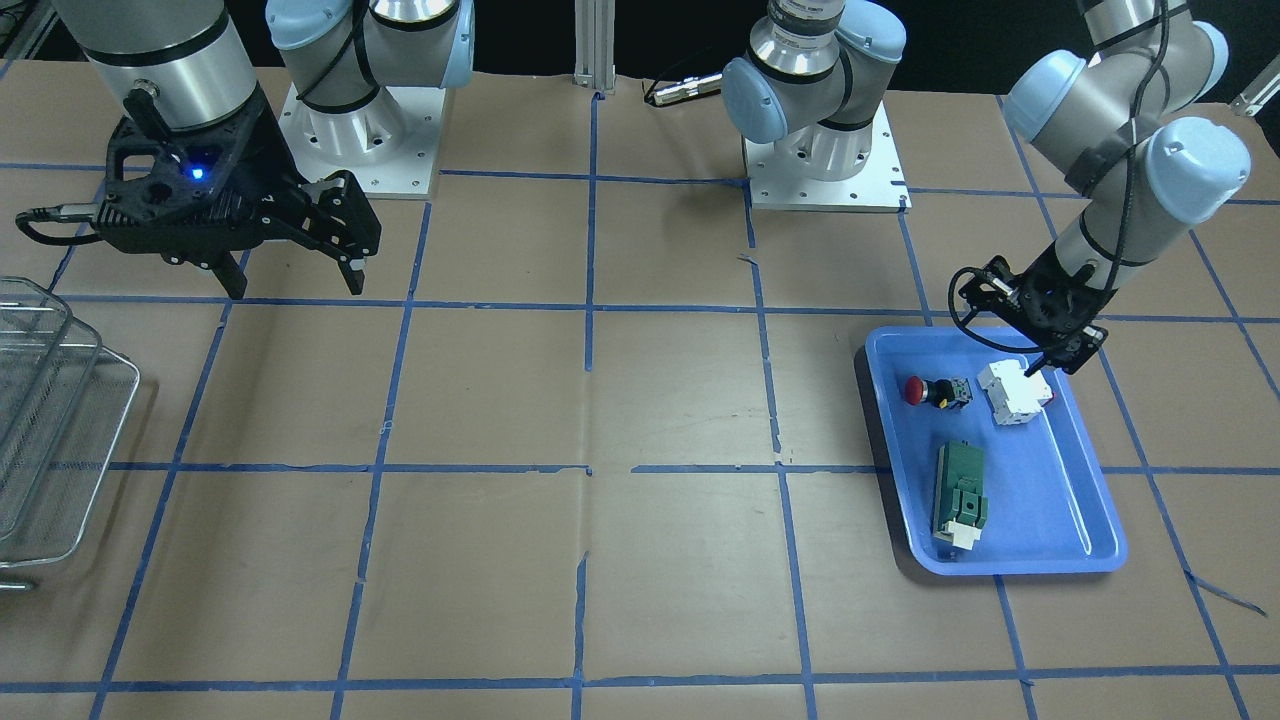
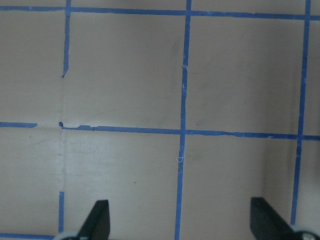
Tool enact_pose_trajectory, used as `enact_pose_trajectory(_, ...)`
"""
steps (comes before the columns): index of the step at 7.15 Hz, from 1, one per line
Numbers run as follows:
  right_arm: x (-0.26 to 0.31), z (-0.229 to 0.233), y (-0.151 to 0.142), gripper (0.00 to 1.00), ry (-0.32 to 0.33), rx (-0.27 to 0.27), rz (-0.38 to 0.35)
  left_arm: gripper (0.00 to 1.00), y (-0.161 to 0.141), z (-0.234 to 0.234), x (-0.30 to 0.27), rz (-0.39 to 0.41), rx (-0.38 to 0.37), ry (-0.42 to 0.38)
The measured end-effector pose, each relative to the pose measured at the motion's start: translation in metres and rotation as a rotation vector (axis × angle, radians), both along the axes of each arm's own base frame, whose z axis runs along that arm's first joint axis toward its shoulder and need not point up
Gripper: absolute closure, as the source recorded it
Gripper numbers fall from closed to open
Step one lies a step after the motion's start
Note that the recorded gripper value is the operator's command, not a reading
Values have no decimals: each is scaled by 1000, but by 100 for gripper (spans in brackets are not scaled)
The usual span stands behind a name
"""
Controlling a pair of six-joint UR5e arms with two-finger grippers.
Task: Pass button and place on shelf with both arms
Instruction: 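Move the left gripper down over the red button in the blue tray, then close the left gripper on the red button's black base and lift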
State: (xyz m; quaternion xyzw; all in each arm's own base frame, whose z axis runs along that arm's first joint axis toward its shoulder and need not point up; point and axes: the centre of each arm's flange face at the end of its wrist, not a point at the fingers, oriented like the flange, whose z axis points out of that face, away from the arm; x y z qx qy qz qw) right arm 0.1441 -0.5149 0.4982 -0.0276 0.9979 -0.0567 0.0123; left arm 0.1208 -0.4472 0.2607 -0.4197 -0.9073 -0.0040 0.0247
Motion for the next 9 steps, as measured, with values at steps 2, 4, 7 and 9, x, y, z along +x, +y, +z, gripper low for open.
enact_pose_trajectory(2,0,0,0,0,0,1,0,0,-4,-34,4,-223,16,47)
enact_pose_trajectory(4,0,0,0,0,0,0,0,0,-13,-56,9,-316,3,48)
enact_pose_trajectory(7,0,0,0,0,-1,0,0,0,-18,-81,8,-350,11,59)
enact_pose_trajectory(9,0,0,0,0,-2,-1,0,10,-16,-88,4,-358,22,70)
